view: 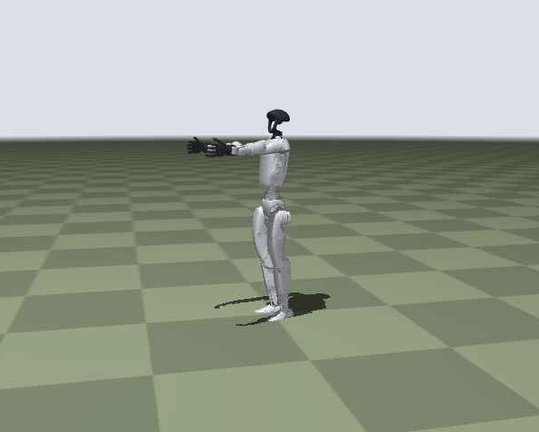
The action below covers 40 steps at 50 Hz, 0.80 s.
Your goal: Upper body actions
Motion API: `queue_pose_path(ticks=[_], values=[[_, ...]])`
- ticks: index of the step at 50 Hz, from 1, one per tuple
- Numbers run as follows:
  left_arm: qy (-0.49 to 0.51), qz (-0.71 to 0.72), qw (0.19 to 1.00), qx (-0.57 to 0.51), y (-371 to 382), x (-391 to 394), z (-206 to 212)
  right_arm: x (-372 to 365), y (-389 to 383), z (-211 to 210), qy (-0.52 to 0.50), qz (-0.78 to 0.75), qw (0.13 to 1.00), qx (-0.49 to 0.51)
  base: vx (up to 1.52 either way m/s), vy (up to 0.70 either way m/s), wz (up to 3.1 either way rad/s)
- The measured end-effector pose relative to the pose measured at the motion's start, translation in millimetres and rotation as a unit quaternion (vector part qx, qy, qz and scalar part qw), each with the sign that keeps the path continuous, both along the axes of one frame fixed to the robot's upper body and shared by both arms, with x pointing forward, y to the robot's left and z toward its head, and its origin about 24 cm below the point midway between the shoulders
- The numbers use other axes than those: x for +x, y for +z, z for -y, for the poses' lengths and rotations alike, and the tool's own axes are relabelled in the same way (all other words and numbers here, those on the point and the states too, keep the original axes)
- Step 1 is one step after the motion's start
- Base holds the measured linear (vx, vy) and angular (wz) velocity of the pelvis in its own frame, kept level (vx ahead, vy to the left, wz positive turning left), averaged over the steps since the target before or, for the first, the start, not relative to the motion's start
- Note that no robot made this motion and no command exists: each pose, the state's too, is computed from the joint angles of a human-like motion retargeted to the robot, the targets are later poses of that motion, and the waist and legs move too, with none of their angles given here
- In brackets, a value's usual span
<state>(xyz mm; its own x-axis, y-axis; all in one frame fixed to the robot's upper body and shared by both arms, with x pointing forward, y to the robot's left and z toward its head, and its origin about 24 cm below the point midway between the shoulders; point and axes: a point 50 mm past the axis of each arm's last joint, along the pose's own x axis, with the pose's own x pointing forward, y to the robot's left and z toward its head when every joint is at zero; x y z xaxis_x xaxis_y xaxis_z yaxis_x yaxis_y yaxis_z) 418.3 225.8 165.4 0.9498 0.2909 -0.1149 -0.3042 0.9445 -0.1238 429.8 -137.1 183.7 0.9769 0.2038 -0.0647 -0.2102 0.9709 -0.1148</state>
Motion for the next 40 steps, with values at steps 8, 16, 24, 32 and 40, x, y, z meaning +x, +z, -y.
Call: queue_pose_path(ticks=[8, 16, 24, 32, 40], values=[[0.005, -0.007, 1.000, -0.005, -9, -3, -3, -2, -10, -2, 0.006, -0.007, 1.000, 0.009, 0.00, 0.00, 0.00], [0.002, -0.028, 0.999, 0.021, -33, -12, -15, -11, -41, -5, 0.038, 0.004, 0.998, -0.054, 0.00, 0.00, 0.00], [0.021, -0.176, 0.982, -0.056, -137, -64, -37, -59, -154, 3, 0.085, -0.133, 0.975, -0.155, 0.00, 0.00, 0.00], [-0.008, -0.406, 0.911, -0.074, -255, -182, -43, -176, -282, 34, 0.133, -0.387, 0.896, -0.173, 0.00, 0.00, 0.00], [-0.073, -0.590, 0.794, -0.124, -321, -320, -19, -323, -346, 76, 0.102, -0.572, 0.780, -0.232, 0.00, 0.00, 0.03]])
